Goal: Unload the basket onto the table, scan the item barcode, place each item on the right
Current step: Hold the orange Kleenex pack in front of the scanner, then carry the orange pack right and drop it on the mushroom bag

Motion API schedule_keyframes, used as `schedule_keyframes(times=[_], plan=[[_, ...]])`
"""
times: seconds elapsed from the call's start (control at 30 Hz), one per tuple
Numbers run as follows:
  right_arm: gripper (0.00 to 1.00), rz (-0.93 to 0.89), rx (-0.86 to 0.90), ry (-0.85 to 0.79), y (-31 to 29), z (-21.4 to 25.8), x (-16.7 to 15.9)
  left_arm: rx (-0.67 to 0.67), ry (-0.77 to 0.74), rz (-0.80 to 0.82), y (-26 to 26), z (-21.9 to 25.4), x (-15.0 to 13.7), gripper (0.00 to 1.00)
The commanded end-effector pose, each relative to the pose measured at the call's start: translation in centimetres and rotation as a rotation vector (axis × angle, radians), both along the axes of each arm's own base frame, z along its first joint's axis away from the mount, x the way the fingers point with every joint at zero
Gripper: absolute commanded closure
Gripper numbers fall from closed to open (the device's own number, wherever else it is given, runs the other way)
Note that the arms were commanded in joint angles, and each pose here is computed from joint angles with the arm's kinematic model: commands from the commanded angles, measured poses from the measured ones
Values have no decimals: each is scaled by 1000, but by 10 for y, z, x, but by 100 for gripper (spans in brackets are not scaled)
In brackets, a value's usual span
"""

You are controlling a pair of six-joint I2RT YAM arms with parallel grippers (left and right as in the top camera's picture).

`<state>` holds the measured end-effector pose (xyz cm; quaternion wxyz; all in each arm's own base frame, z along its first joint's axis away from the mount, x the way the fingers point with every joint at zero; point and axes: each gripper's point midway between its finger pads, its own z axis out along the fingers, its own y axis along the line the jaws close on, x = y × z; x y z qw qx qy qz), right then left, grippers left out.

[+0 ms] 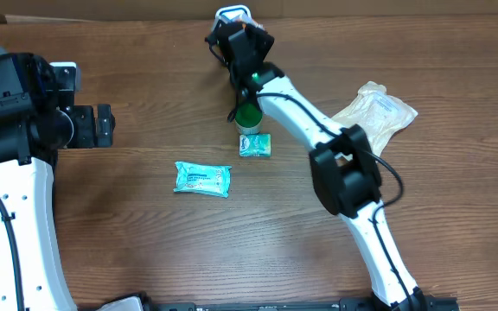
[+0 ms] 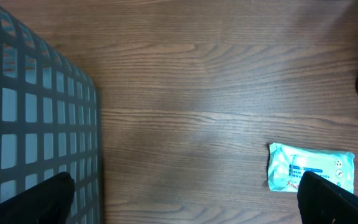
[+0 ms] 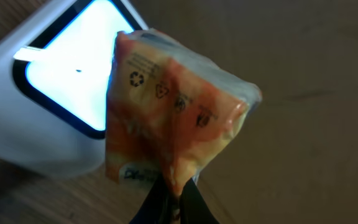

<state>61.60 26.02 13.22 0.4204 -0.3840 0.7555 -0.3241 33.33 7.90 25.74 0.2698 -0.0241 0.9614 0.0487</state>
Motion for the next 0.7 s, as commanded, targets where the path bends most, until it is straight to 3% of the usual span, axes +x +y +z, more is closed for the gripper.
schedule_keyframes(times=[0.0, 0.07, 0.2, 0.3, 0.67], plan=[[96, 23, 448, -59, 11, 132, -36, 19, -32, -6, 2, 12, 1, 0], [96, 35, 786, 138, 25, 153, -79, 19, -32, -6, 3, 12, 1, 0], [96, -119, 1096, 495, 7, 156, -146, 19, -32, -6, 2, 12, 1, 0], [96, -395, 1076, 678, -52, 126, -182, 19, -32, -6, 2, 12, 1, 0], [96, -895, 1015, 910, -178, 6, -217, 19, -32, -6, 3, 12, 1, 0]])
